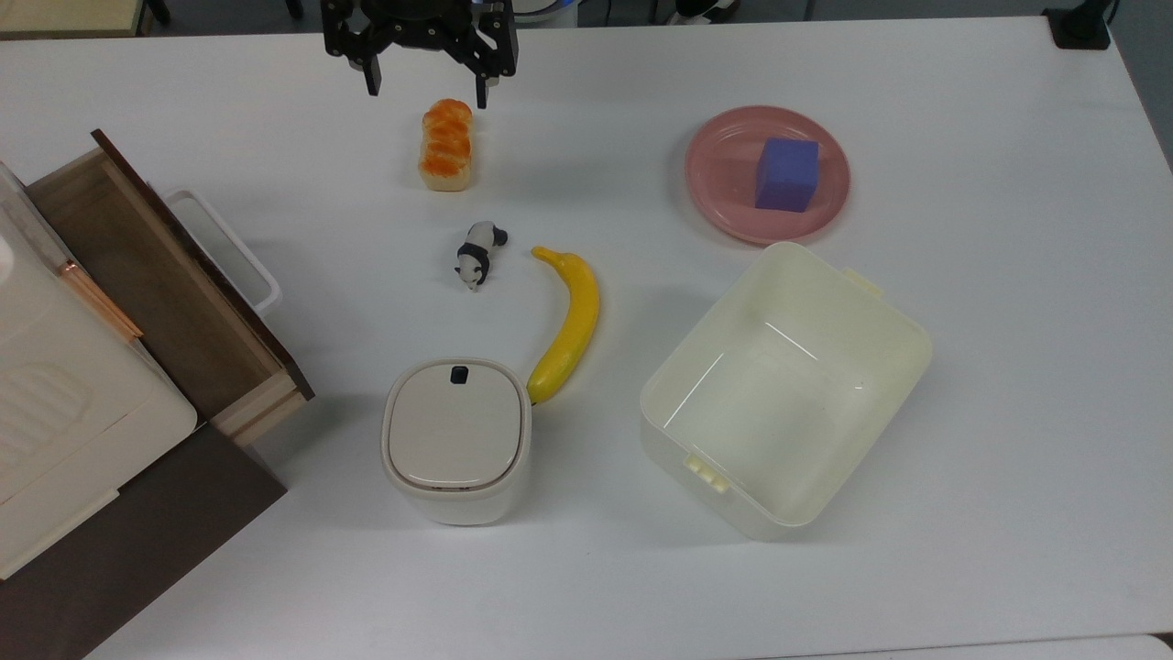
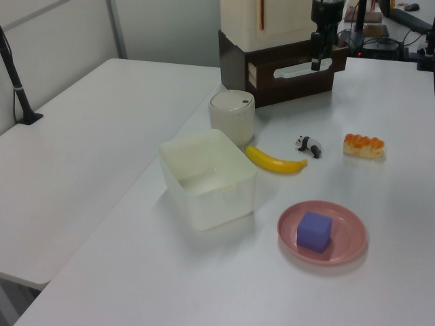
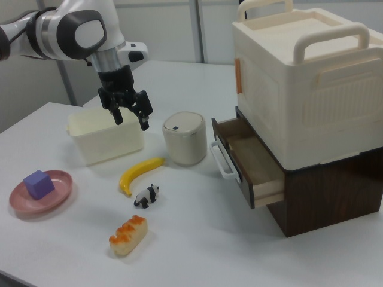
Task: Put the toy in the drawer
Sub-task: 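Move the gripper down over the black-and-white panda toy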
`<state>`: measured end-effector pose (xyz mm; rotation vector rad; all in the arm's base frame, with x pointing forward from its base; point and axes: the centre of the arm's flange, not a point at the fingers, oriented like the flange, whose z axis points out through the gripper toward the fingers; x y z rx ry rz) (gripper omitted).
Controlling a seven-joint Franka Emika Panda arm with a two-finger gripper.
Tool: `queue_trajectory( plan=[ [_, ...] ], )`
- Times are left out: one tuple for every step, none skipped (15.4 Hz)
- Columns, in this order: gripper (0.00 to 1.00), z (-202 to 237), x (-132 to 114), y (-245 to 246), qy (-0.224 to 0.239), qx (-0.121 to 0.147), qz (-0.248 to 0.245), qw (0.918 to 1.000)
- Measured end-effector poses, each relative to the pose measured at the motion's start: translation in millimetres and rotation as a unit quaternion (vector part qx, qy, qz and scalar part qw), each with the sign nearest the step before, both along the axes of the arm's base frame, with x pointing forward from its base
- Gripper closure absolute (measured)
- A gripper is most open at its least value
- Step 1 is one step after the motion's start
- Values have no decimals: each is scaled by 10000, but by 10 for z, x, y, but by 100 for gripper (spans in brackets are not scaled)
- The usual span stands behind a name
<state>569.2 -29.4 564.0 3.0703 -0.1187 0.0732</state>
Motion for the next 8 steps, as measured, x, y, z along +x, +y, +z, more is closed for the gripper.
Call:
queue_trajectory(
  plan=[
    [0,0,0,0,0,0,1,10000],
    [0,-10,3,1,9,0,4,10000],
    [0,-35,12,2,32,0,7,10000],
    [0,-67,24,2,60,1,7,10000],
    [0,-93,34,2,83,1,7,10000],
    [0,-112,41,2,99,1,7,10000],
    [0,-126,46,2,112,1,7,9999],
    [0,-139,49,2,124,1,7,9999]
  ],
)
